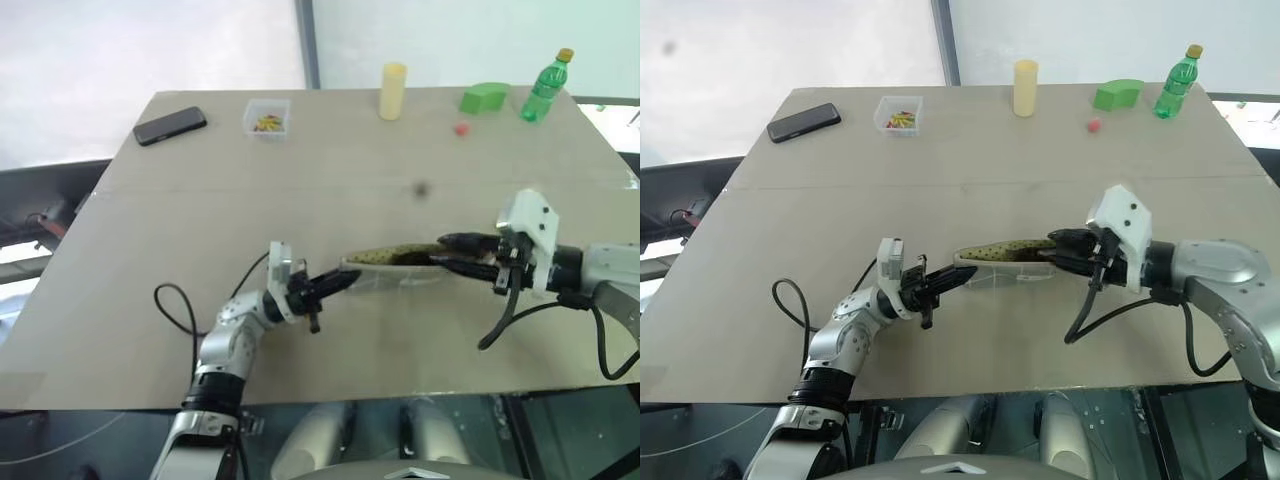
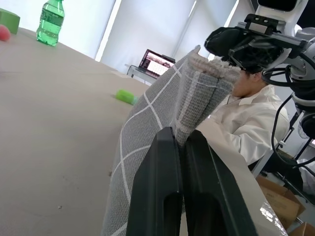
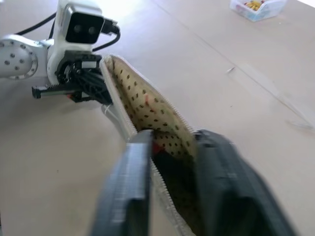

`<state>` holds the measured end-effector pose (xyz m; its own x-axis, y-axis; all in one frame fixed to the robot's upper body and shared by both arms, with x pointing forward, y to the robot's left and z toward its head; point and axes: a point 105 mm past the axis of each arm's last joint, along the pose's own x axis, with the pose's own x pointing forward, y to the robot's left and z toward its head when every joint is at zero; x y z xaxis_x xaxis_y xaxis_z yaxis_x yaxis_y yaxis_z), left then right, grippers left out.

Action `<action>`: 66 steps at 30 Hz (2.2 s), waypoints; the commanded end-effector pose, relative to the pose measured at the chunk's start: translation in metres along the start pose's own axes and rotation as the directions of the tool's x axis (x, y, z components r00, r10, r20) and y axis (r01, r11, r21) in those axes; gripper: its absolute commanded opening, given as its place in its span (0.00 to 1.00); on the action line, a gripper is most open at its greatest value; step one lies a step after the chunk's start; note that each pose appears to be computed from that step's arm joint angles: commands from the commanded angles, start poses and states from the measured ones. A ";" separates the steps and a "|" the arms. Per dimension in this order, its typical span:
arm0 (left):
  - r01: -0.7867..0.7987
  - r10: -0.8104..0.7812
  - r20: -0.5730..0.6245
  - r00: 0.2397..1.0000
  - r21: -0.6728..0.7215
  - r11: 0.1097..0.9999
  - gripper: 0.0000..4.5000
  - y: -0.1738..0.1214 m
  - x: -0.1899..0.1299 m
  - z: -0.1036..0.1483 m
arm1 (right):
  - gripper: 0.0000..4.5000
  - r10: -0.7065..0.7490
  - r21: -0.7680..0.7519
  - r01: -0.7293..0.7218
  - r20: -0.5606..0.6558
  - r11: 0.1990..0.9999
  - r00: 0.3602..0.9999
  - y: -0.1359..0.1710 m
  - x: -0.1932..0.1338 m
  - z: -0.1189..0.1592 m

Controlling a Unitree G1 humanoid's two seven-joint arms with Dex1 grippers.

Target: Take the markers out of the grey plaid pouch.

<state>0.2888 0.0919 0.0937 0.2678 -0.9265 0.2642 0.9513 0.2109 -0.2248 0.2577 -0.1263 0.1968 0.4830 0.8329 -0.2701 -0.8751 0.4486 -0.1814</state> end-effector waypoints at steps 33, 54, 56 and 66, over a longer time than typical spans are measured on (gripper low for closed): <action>0.094 -0.096 -0.029 0.995 -0.056 0.994 0.00 -0.018 0.016 -0.017 | 0.53 -0.089 -0.713 -0.064 -0.174 0.698 0.981 -0.012 0.151 -0.075; 0.191 -0.174 0.105 0.979 -0.183 0.964 0.00 -0.043 0.025 0.015 | 0.07 -0.105 -0.492 0.095 0.007 0.865 0.994 -0.017 0.051 -0.010; 0.196 -0.176 0.109 0.978 -0.205 0.959 0.00 -0.042 0.028 0.016 | 0.07 -0.097 -0.464 0.065 -0.045 0.883 0.994 -0.011 0.035 -0.003; 0.170 -0.172 0.013 0.985 -0.211 0.963 0.00 -0.025 0.029 0.000 | 0.06 -0.079 -0.268 -0.029 -0.384 0.963 0.920 0.003 -0.009 -0.034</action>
<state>0.2640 0.0442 0.1139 0.0356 -0.9387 0.3430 0.9231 -0.1007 -0.3712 0.2508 -0.1311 0.1509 0.4650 0.6507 -0.6003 -0.8834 0.2967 -0.3627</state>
